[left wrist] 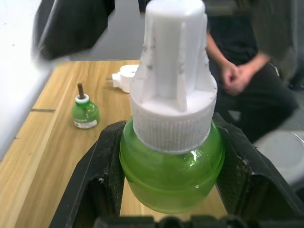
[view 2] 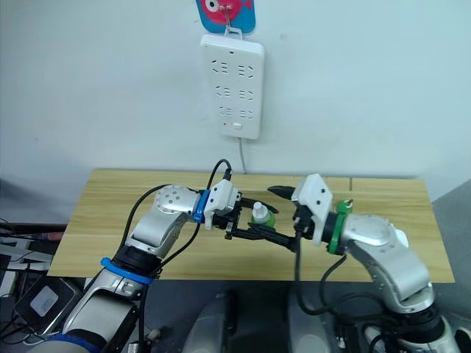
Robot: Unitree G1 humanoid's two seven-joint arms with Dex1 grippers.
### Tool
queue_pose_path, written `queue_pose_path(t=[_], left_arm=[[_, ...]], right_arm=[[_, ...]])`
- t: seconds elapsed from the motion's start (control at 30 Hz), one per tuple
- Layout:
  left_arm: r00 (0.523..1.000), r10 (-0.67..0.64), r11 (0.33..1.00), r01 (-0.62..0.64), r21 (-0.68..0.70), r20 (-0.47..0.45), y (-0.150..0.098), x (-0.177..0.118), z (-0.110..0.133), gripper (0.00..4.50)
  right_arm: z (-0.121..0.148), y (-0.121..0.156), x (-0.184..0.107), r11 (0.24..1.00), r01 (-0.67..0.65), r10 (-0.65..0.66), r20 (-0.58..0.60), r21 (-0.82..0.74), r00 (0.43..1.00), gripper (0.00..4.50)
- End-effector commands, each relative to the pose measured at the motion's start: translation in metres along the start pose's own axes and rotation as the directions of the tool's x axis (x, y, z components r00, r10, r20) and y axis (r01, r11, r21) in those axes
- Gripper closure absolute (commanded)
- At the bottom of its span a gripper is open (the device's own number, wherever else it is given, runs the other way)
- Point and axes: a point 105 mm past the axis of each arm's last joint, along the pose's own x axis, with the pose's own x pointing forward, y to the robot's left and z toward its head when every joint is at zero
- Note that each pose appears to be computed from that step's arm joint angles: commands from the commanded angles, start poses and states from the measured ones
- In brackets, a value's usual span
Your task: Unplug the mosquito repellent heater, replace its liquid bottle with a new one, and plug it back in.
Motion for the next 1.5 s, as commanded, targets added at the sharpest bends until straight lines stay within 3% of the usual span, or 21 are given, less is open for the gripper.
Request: queue_pose_path(t=[0.03, 0.17, 0.33, 0.63, 0.9, 1.17, 1.5], left_arm=[[1.000, 0.005, 0.999, -0.005, 0.035, 0.027, 0.000, 0.003, 0.012, 2.23], [1.000, -0.005, 0.999, 0.004, 0.043, 0.026, 0.004, 0.004, 0.014, 2.23], [1.000, -0.018, 0.999, 0.017, 0.047, 0.016, 0.005, 0.001, 0.012, 2.23], [1.000, -0.028, 0.998, 0.028, 0.052, 0.001, 0.006, -0.004, 0.008, 2.23], [1.000, -0.024, 0.998, 0.024, 0.062, 0.008, 0.006, -0.002, 0.009, 2.23], [1.000, -0.018, 0.998, 0.018, 0.067, 0.010, 0.005, -0.002, 0.010, 2.23], [1.000, -0.010, 0.998, 0.010, 0.066, -0.001, 0.005, -0.003, 0.006, 2.23]], right_arm=[[0.001, -0.001, 0.012, 0.995, 0.093, -0.093, 0.012, -0.033, 0.996, 0.05], [-0.004, -0.009, 0.013, 0.988, 0.145, -0.146, -0.004, -0.060, 0.989, 0.05], [-0.002, -0.023, -0.011, 0.980, 0.185, -0.186, -0.009, -0.067, 0.983, 0.05], [0.010, -0.011, -0.047, 0.996, 0.076, -0.077, -0.023, -0.056, 0.997, 0.05], [0.014, 0.003, -0.013, 0.999, -0.006, 0.007, 0.031, -0.039, 0.999, 0.05], [0.004, -0.015, 0.011, 0.993, 0.097, -0.096, 0.031, -0.065, 0.995, 0.05], [0.007, -0.021, -0.043, 0.994, 0.106, -0.107, -0.013, -0.037, 0.994, 0.05]])
